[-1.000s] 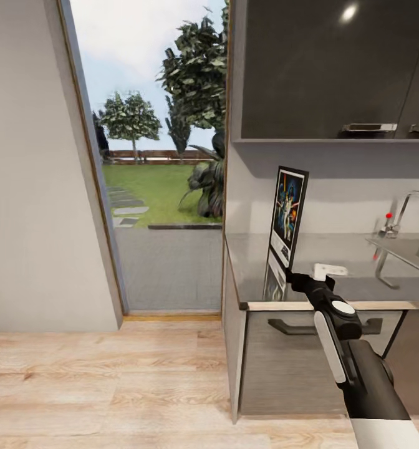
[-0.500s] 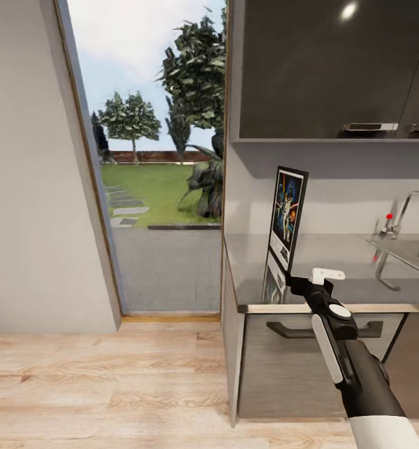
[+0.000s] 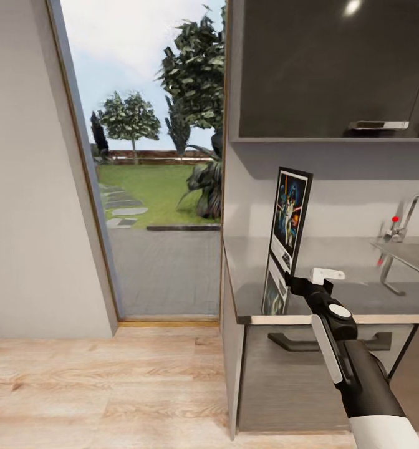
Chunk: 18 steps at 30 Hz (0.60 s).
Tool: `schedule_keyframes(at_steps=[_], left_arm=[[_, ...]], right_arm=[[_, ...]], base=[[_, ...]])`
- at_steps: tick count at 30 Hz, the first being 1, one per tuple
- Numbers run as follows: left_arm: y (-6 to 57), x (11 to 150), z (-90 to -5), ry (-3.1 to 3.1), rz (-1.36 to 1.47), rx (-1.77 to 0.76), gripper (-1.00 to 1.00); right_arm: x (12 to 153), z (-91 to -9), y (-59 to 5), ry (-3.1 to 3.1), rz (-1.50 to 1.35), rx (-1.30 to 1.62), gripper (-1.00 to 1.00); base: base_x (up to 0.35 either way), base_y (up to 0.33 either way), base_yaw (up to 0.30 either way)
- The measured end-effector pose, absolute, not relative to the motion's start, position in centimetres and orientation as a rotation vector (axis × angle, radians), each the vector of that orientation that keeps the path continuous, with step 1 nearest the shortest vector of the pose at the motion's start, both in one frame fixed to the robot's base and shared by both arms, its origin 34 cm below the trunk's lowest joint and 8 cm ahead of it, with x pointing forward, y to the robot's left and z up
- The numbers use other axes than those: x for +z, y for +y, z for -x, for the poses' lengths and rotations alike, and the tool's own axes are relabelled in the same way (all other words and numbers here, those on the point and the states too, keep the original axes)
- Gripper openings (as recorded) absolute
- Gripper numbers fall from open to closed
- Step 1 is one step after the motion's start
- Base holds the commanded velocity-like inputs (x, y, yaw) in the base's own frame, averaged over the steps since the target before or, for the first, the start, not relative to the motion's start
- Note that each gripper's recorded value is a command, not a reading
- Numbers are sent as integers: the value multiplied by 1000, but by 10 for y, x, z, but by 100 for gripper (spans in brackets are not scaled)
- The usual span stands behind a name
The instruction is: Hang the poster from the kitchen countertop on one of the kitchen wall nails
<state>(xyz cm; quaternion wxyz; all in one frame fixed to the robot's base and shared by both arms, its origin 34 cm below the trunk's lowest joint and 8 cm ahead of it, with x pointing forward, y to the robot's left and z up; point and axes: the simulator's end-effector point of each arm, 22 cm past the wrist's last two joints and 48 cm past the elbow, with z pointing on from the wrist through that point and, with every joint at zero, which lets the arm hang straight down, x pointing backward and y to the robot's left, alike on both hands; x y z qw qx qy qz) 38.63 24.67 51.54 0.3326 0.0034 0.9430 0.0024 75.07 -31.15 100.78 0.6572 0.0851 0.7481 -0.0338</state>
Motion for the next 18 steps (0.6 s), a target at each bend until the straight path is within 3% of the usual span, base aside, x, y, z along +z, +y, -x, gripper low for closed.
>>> schedule_keyframes(at_steps=[18], left_arm=[[247, 515, -386, 2464, -9, 6, 100]], right_arm=[[1008, -751, -311, 1695, -191, -76, 100]], base=[[88, 0, 0]])
